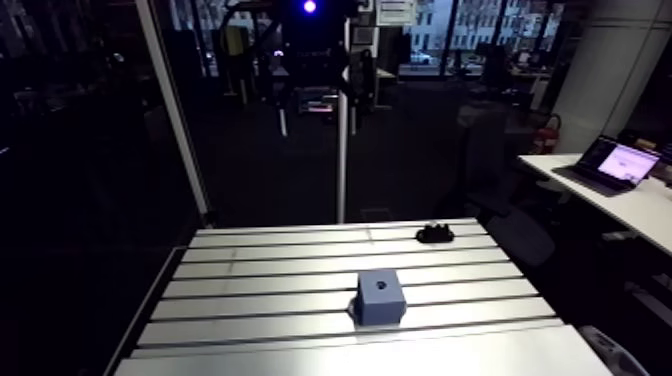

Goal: Pick up the M10 bolt and insert it into the hex recess until seated.

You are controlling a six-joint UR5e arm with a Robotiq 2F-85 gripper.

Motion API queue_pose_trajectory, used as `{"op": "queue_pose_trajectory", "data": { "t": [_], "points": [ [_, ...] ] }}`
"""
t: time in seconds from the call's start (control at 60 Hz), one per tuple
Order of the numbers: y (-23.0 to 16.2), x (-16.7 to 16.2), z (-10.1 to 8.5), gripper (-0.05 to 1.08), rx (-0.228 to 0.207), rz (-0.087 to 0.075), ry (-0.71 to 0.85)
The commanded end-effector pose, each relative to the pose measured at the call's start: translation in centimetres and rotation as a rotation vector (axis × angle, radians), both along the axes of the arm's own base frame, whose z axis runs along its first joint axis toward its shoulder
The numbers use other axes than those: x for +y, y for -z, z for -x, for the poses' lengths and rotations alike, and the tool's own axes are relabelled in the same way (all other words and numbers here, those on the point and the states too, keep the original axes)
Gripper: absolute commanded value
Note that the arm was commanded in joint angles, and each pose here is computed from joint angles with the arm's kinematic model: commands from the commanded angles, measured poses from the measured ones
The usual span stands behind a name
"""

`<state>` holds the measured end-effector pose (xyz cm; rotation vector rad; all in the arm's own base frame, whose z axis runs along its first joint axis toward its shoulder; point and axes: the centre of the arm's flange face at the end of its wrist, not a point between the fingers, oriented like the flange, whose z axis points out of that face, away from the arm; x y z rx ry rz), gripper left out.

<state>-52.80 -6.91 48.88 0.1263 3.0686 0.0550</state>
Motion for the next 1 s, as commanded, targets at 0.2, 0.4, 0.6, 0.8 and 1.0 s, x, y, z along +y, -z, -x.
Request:
{"op": "queue_pose_trajectory", "data": {
  "t": [0.2, 0.4, 0.6, 0.8, 1.0],
  "points": [
    [-0.44, -3.31, 0.33, 0.0, -0.026, 0.008, -0.07],
    [-0.44, -3.32, 0.33, 0.0, -0.025, 0.009, -0.07],
    [-0.38, -3.31, 0.32, 0.0, -0.027, 0.008, -0.07],
    [-0.29, -3.25, 0.65, 0.0, -0.026, 0.003, -0.07],
    [-0.19, -3.0, 0.96, 0.0, -0.024, -0.004, -0.082]
  ]
}}
